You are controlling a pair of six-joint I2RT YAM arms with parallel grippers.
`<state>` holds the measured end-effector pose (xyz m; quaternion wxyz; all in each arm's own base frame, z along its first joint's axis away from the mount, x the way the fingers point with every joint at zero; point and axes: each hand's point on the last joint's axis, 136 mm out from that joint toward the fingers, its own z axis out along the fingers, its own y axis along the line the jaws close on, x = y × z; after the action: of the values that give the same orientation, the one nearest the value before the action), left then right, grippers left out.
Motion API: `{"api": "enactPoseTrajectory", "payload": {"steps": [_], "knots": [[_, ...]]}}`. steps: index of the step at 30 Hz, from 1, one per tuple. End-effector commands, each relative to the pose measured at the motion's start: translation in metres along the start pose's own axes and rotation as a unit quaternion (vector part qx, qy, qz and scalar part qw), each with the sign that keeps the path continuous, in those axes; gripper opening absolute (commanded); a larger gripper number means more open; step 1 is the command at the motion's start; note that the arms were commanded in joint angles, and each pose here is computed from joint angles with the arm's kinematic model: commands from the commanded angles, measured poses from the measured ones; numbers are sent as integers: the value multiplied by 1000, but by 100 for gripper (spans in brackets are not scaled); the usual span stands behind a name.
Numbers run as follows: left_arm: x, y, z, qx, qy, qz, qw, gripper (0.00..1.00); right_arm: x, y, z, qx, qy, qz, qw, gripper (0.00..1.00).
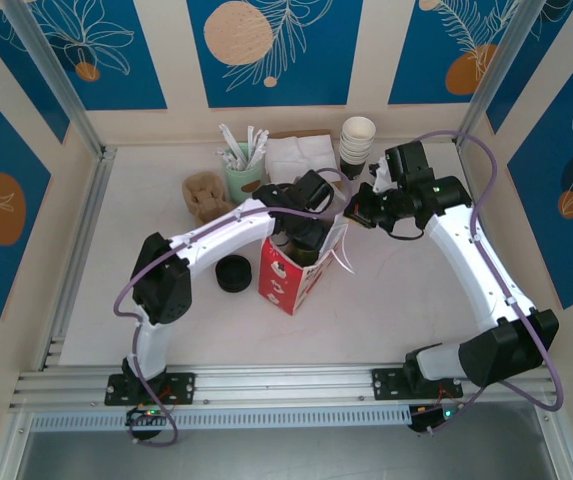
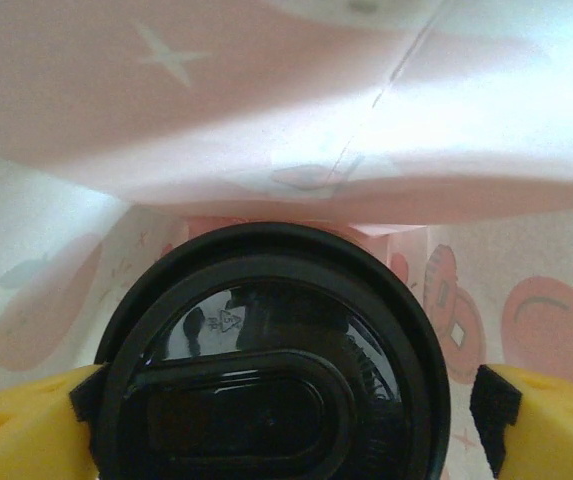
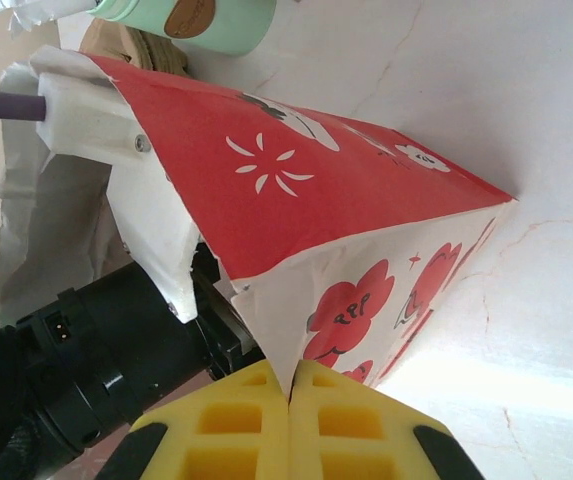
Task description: Pack the takeout coffee
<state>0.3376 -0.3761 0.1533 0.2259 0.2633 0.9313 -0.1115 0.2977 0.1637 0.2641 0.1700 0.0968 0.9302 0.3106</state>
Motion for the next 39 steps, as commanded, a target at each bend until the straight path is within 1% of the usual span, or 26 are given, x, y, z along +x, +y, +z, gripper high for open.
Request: {"api": "enactPoseTrajectory", "payload": {"steps": [1,5,13,21,29,33,39], "knots": [[1,7,-4,-9,14,-21,1000,95,10,-4,-11,31,17,-16,999,0],[1,7,-6,-9,14,-23,1000,100,13,-9,-14,58,33,-25,997,0],[-2,9,-18,-15,10,-27,999,100,9,-2,-16,99,57,-64,991,0],[-8,15,-30,-34,-9,-32,999,100,4,8,-12,108,67,-70,989,0],[-16,16,-47,-37,-35,-48,998,100,-1,8,-12,114,61,-64,990,0],[-24,11,-58,-31,-55,-48,997,100,-3,12,-13,109,60,-59,990,0],[-24,7,-59,-28,-55,-45,997,100,-6,19,-14,103,65,-49,991,0]]}}
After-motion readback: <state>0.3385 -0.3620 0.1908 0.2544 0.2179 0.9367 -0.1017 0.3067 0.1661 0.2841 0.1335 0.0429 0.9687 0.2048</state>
